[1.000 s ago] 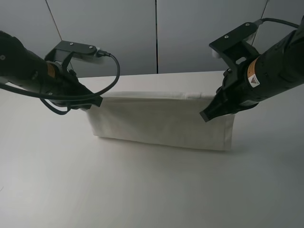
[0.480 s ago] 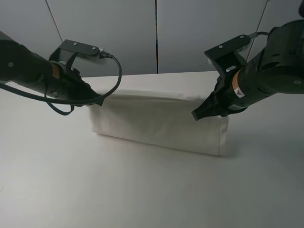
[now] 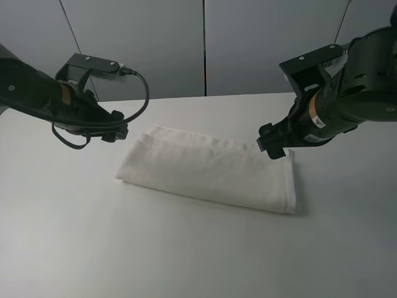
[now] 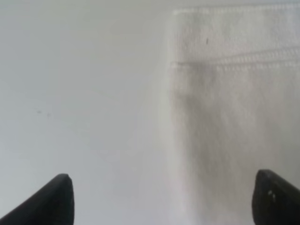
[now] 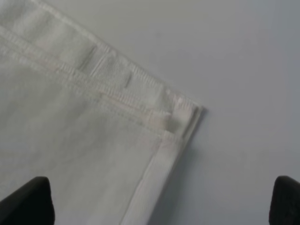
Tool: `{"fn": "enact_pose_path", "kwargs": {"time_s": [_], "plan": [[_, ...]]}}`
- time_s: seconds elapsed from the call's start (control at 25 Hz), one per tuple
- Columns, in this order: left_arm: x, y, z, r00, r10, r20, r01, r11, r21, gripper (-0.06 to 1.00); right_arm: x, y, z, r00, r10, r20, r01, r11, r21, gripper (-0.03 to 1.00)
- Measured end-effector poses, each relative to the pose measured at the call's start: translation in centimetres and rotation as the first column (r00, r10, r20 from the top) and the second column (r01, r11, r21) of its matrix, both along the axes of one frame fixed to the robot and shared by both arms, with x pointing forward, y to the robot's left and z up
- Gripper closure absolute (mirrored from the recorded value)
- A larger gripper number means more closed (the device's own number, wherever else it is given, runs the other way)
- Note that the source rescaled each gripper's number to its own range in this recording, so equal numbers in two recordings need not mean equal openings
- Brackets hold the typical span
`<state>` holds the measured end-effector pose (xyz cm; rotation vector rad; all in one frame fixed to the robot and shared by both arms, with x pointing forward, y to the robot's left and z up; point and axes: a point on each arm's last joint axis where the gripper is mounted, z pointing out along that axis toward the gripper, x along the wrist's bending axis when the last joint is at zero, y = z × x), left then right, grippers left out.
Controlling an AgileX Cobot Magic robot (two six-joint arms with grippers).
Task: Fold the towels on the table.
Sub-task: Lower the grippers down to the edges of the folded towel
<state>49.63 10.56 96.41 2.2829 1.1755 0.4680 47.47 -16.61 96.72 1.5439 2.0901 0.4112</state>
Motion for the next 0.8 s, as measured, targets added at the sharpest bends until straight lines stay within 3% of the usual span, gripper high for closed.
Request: {"fn": "enact_pose_path", "kwargs": {"time_s": [0.2,0.52,0.64,0.8], "plan": [[0.0,0.1,0.0,1.0,0.023,-0.01,-0.023,1.0,-0.007,-0.04,-0.1,0.0,-0.1,0.999,-0.042,-0.008,0.042,0.999,0.029,-0.03],[4.2,1.2,1.6,0.977,0.205,-0.067,-0.204,0.979,0.021,-0.04,1.4,-1.3,0.9,0.972,-0.201,-0.123,0.221,0.959,0.179,-0.03],[6.2,0.8,1.5,0.97,0.204,-0.133,-0.199,0.979,0.055,-0.04,2.5,-2.2,1.7,0.96,-0.224,-0.169,0.258,0.941,0.219,-0.03],[8.1,-0.9,0.8,0.966,0.129,-0.223,-0.116,0.991,0.072,-0.04,3.6,-2.7,1.3,0.933,-0.228,-0.278,0.287,0.938,0.192,-0.03]]}}
